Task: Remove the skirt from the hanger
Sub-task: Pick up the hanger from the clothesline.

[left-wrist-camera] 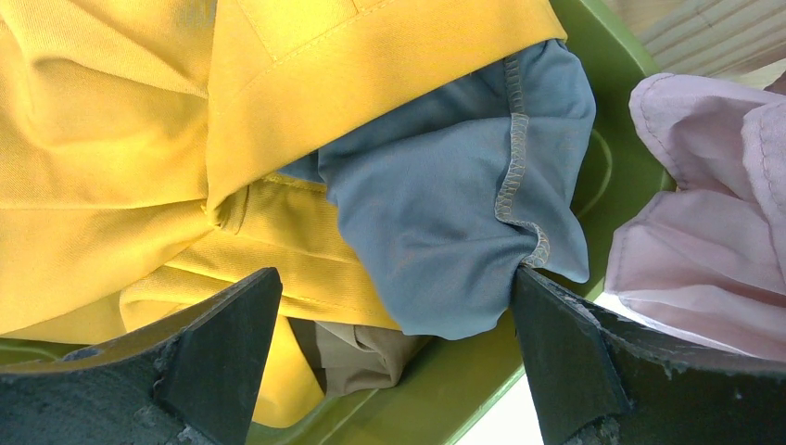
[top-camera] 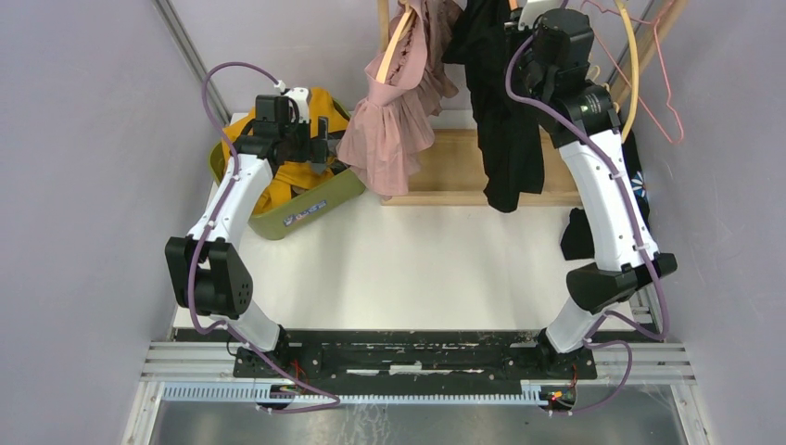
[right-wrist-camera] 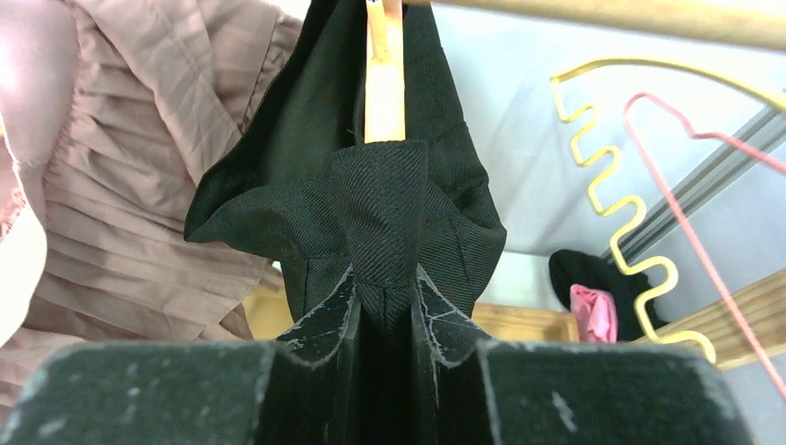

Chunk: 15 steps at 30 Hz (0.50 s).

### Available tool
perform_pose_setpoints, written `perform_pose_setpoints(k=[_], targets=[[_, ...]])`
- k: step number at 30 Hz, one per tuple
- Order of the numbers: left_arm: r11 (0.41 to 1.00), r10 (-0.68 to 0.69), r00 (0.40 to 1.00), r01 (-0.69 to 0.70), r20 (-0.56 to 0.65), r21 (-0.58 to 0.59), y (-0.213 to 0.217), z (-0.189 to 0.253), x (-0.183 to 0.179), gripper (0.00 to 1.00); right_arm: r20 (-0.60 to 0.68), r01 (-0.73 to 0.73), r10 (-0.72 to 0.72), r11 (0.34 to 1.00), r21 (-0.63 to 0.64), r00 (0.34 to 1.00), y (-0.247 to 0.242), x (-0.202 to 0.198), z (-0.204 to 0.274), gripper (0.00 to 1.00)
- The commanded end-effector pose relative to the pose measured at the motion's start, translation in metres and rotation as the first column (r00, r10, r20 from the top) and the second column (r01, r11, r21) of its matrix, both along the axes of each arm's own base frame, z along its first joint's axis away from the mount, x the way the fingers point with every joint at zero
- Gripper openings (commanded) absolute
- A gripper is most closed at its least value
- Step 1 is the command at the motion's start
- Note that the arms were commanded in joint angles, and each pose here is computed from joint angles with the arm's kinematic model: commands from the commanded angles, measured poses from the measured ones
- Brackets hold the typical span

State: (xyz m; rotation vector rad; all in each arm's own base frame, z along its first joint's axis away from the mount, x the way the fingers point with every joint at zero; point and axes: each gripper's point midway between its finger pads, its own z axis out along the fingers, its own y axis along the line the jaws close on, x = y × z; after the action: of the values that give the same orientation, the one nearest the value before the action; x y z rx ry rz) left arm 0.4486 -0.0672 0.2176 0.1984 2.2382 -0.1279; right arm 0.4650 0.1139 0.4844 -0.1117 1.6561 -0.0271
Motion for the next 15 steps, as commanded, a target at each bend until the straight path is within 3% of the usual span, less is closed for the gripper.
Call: perform_pose_setpoints(k=[1, 5, 9, 15], targets=[[0.999, -0.034, 0.997, 0.034, 0.066, 0.001, -0.005, 0.021, 0.009, 0.99, 0.325, 0.028, -0.052, 0.997, 0.077, 0.944, -0.023, -0.036, 0.112, 0.01], [1.000, -0.026, 0.997, 0.025, 0.067, 0.009, -0.003, 0.023, 0.008, 0.99, 0.322, 0.012, -0.038, 0.996, 0.083, 0.946, -0.020, -0.036, 0.112, 0.01], [1.000, -0.002, 0.997, 0.000, 0.080, 0.029, 0.003, 0.032, 0.007, 0.99, 0.240, 0.011, -0.028, 0.997, 0.072, 0.970, -0.019, -0.038, 0.080, 0.01], [0.997, 0.043, 0.985, -0.053, 0.170, 0.055, 0.016, 0.079, -0.001, 0.99, 0.138, -0.015, 0.007, 0.998, 0.055, 0.990, -0.020, -0.060, 0.040, 0.01]])
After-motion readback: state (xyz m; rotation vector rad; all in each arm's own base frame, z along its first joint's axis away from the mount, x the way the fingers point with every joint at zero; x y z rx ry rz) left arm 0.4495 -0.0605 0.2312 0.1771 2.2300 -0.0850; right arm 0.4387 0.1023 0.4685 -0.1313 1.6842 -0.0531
